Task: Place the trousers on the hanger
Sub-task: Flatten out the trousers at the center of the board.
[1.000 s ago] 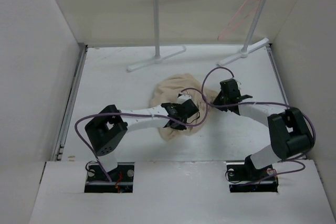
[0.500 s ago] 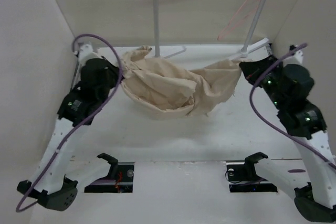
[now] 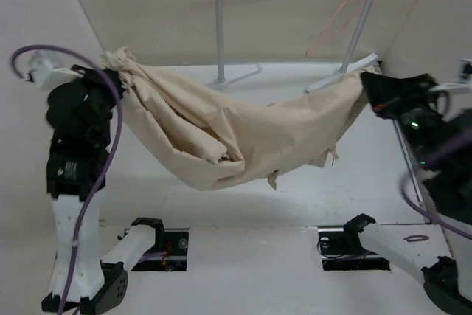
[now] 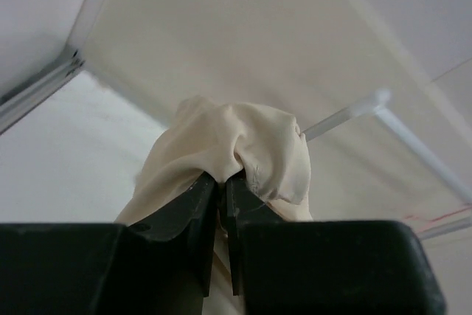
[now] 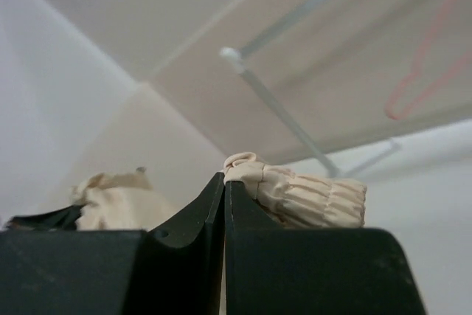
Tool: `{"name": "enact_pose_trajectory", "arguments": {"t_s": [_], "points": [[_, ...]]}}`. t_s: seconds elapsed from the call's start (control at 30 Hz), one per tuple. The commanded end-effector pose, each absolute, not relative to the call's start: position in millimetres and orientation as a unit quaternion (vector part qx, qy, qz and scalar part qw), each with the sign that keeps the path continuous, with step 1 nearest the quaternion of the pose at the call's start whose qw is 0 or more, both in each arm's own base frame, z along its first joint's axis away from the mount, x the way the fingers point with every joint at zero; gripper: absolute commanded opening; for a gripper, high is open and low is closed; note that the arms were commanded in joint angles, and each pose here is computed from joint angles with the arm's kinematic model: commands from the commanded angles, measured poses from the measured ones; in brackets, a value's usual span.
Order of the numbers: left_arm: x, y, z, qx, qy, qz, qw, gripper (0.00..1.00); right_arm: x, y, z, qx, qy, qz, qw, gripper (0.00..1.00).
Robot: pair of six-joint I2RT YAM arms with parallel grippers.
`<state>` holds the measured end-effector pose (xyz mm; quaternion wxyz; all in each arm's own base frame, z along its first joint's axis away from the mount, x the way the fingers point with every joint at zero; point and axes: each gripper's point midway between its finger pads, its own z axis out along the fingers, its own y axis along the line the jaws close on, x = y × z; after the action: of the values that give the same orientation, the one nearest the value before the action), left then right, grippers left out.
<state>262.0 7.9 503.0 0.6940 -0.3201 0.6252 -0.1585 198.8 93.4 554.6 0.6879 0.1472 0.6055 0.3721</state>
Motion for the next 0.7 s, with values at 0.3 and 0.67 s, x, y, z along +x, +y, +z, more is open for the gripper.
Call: {"name": "enact_pose_trajectory", "arguments": {"t_s": [0.3,0.67], "points": [[348.2,-23.3,262.5,-0.332,0.818,-0.102,0.458,0.59,358.3,61.6,267.1,0.303,0.782,0.179,0.515,0.47],[309.5,-204.0,172.8,-0.080,0.923,-0.079,0.367,0.60,273.9,104.5,161.1,0.231,0.868,0.164,0.407,0.07]]}}
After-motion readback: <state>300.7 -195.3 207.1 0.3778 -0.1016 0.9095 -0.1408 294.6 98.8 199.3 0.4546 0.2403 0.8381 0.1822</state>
